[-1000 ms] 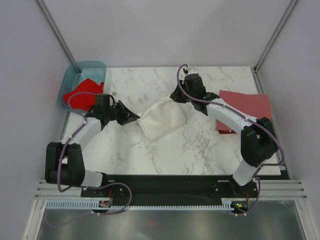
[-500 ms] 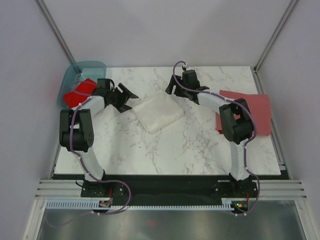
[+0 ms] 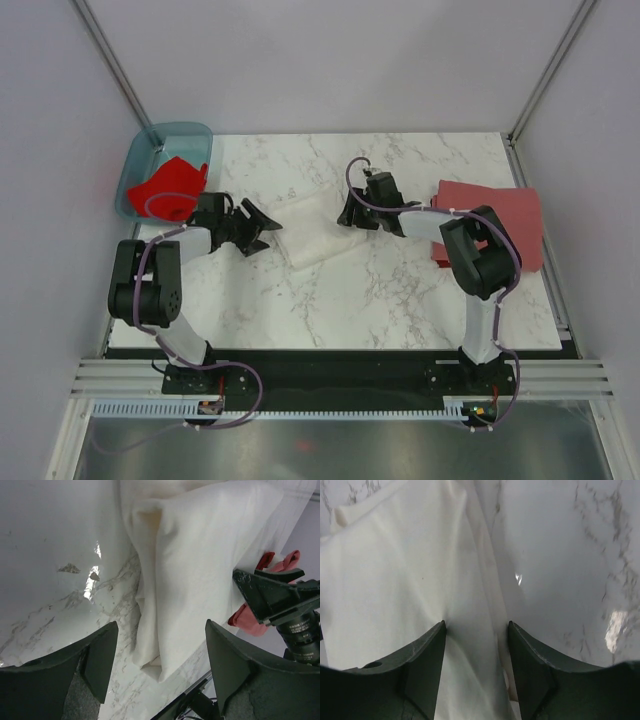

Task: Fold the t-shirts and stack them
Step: Fold the tshirt

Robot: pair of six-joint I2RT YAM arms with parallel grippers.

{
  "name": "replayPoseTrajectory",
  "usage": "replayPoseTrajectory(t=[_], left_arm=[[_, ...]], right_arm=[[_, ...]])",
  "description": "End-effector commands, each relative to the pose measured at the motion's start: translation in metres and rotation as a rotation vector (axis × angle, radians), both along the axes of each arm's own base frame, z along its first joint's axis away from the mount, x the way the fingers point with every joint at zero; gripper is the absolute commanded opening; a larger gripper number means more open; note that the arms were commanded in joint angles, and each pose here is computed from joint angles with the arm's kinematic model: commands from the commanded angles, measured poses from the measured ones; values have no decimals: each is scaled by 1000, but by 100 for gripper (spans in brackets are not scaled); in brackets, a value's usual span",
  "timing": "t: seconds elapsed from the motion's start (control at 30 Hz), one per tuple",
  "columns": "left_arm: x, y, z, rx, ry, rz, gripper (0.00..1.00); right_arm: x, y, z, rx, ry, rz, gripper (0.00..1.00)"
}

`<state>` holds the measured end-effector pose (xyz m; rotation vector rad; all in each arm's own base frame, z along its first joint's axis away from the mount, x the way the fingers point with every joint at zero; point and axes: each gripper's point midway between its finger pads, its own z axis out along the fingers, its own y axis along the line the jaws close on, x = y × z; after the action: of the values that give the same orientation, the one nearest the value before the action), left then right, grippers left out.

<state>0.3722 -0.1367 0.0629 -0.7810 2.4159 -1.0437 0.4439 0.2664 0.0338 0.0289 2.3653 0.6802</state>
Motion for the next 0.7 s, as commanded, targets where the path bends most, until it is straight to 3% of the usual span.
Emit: replayPoseTrajectory(t=[0.0,0.13,0.17,0.23,0.27,0.3,0.4,0.53,0.67], left_arm=[[4,-7,11,-22,-114,-48,78],[-6,-9,17,-13,-138,-60,78],[-7,-10,23,-8,-155,-65,78],[-5,-11,28,19,-179,-65,79],[-3,-10,29,28,-182,-62,79],[-1,-10,28,32,-182,-62,79],[10,-13,26,26,-186,-85,81],[28,-12,15,60,-181,-95,92],[37,-13,-6,63,-132,-107,91]], right_arm=[[-44,10,9,1,37,35,60],[-95,-3,-8,-9,112,31,59],[-98,-3,3,12,89,27,63],[-100,-15,7,-10,67,-11,79],[-95,-19,16,-20,36,-32,93],[-89,-21,24,-27,21,-49,98],[-69,-22,34,-39,3,-76,98],[-52,-27,22,-79,16,-119,98],[-40,-21,3,-93,40,-118,88]])
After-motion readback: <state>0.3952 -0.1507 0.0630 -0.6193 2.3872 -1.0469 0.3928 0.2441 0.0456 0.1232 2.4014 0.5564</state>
